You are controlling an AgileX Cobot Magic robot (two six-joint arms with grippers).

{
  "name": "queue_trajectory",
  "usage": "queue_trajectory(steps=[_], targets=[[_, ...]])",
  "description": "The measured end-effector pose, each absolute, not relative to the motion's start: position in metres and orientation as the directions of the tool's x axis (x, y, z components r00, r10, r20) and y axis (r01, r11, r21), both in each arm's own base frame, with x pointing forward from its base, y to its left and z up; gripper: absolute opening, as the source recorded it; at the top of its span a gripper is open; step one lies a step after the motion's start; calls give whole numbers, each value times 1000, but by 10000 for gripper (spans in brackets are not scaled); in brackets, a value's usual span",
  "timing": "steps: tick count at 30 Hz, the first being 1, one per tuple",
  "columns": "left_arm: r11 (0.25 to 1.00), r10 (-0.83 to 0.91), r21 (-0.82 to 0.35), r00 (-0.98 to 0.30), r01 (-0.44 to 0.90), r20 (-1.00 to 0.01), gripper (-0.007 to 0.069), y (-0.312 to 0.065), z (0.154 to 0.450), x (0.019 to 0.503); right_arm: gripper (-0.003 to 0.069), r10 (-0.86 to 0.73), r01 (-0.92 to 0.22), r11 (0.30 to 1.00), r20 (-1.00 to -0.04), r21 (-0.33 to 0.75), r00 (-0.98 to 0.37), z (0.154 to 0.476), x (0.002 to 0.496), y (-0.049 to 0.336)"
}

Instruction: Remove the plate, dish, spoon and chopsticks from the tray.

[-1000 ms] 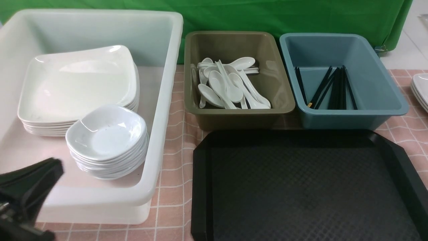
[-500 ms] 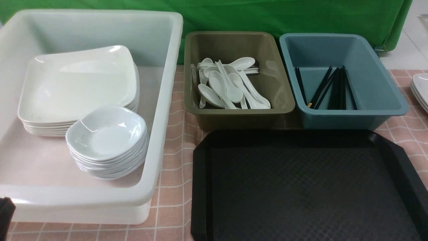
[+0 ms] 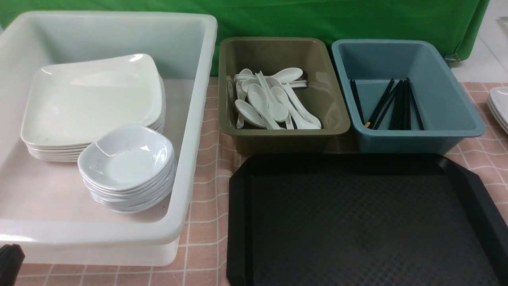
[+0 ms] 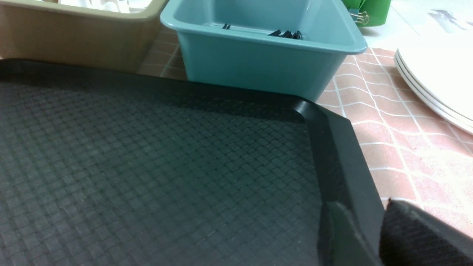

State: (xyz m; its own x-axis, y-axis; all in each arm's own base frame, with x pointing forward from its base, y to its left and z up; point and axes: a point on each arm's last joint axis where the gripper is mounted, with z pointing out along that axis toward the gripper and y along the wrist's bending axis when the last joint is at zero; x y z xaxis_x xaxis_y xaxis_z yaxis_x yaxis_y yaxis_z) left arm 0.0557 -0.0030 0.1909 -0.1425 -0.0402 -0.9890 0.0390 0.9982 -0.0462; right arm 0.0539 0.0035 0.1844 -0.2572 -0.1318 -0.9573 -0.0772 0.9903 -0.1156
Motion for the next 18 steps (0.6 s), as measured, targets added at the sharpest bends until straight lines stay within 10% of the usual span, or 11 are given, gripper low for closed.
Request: queue_trajectory(steps=[18], targets=[[999, -29, -35, -142, 38, -989, 0, -3, 191, 56, 239, -132, -77, 990, -957, -116, -257, 184, 54, 4]])
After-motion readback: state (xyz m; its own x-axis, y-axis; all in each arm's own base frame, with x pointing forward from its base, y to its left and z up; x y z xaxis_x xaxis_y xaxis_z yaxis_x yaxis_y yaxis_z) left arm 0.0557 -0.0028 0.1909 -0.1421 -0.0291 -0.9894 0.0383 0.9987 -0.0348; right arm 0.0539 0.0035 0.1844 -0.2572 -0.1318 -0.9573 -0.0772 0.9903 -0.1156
